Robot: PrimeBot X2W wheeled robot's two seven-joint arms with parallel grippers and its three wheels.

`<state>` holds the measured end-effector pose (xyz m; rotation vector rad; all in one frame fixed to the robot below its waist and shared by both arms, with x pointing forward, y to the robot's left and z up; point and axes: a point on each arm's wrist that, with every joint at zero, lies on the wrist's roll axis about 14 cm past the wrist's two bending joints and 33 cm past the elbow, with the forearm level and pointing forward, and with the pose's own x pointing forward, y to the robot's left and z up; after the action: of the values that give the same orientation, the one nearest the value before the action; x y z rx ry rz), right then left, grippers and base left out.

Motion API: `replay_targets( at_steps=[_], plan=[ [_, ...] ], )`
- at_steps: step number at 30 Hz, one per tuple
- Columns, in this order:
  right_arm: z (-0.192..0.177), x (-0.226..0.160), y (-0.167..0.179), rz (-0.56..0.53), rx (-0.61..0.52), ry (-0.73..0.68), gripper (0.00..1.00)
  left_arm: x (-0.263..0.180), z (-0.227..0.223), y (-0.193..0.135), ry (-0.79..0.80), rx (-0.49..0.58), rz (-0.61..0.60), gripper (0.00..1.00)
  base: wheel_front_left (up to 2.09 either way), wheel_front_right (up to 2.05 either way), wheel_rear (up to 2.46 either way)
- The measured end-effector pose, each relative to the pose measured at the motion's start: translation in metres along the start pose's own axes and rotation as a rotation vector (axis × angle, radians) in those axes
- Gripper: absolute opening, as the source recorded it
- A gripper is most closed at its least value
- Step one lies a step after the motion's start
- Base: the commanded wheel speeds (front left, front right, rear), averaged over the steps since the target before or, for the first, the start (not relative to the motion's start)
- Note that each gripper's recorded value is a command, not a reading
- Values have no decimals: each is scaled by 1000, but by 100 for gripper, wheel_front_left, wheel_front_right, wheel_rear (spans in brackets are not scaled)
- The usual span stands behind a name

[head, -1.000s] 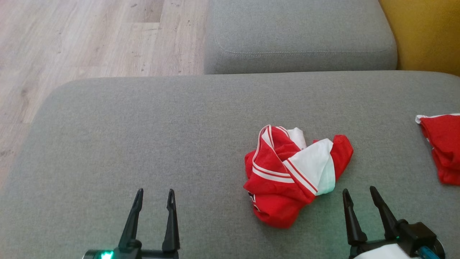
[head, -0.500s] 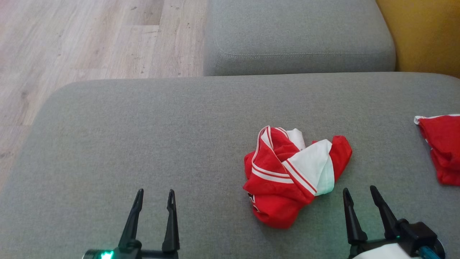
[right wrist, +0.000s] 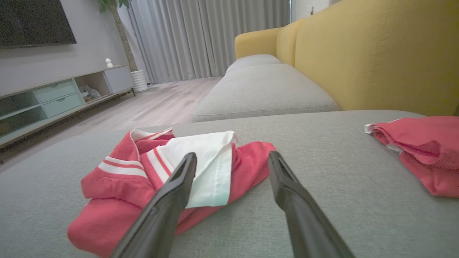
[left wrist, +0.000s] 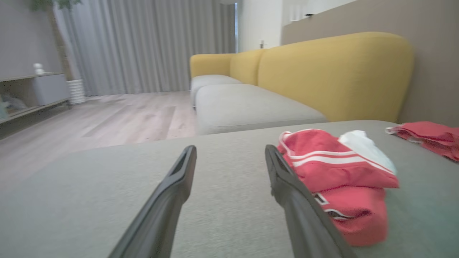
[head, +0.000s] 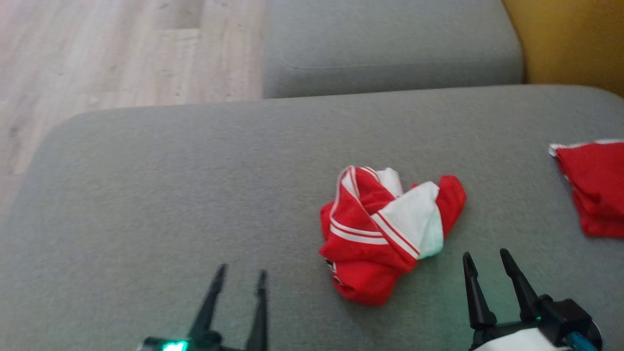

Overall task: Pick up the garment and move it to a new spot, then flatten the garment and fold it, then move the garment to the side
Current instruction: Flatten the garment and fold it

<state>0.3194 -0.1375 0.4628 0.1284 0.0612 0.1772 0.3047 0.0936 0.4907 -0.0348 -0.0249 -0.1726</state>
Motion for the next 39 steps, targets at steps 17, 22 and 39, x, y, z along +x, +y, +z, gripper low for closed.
replay_targets(
  at_steps=[17,22,39],
  plan=[
    [5,-25,-67,-250,-6,-6,100,57,-77,-153,147,300,-700,100,0,0,0],
    [1,-40,-85,-328,-9,15,100,65,-93,-174,168,342,-789,100,0,0,0],
    [2,-57,-104,-422,0,20,100,93,-106,-198,122,457,-807,92,0,0,0]
  ],
)
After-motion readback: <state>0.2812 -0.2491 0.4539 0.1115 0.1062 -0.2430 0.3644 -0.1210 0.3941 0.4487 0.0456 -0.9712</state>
